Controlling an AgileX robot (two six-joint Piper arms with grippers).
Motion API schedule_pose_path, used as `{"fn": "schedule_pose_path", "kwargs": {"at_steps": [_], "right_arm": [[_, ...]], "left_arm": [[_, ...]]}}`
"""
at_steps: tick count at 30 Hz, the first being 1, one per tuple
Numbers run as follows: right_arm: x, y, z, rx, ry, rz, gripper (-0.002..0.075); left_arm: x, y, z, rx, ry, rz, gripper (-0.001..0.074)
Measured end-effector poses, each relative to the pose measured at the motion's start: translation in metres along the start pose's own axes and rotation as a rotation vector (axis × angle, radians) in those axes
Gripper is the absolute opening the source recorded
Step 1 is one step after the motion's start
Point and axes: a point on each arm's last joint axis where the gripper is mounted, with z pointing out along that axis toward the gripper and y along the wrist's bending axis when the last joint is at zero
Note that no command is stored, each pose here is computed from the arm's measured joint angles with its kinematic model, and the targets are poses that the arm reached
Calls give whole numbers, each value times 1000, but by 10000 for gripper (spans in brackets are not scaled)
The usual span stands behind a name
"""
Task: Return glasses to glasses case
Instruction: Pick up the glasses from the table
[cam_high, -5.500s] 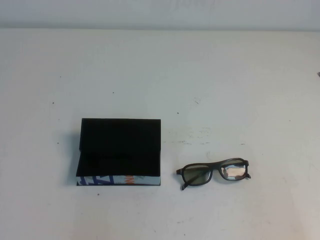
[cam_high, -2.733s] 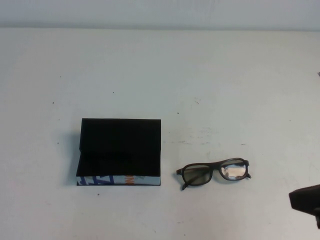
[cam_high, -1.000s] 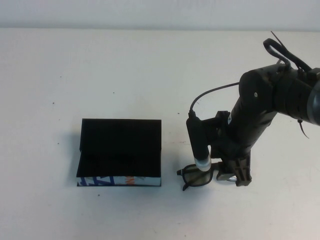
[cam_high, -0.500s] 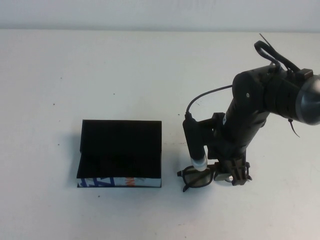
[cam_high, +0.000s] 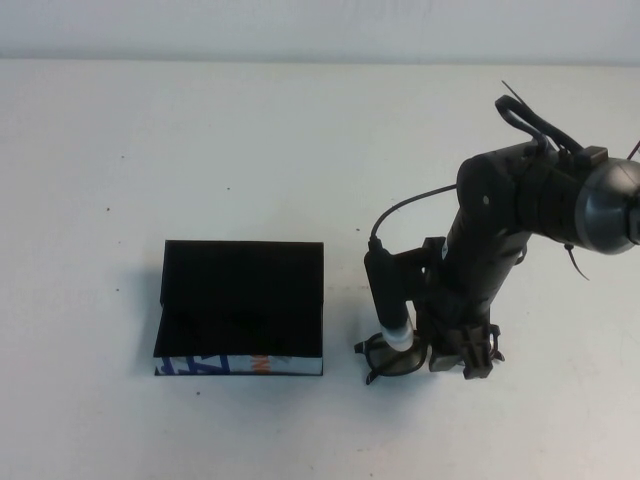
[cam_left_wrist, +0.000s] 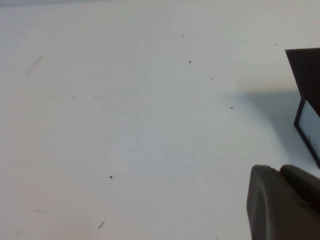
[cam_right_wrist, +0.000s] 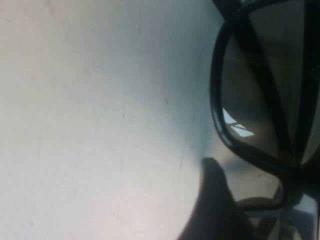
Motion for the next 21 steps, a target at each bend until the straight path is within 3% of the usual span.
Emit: {"fn": "schedule_pose_path", "kwargs": {"at_steps": [12,21], "right_arm": [[0,0,-2,-16,4,1,279],[0,2,-2,-35,9,1,143]], "left_arm": [[0,0,0,0,0,0,0],[0,0,0,0,0,0,0]]}}
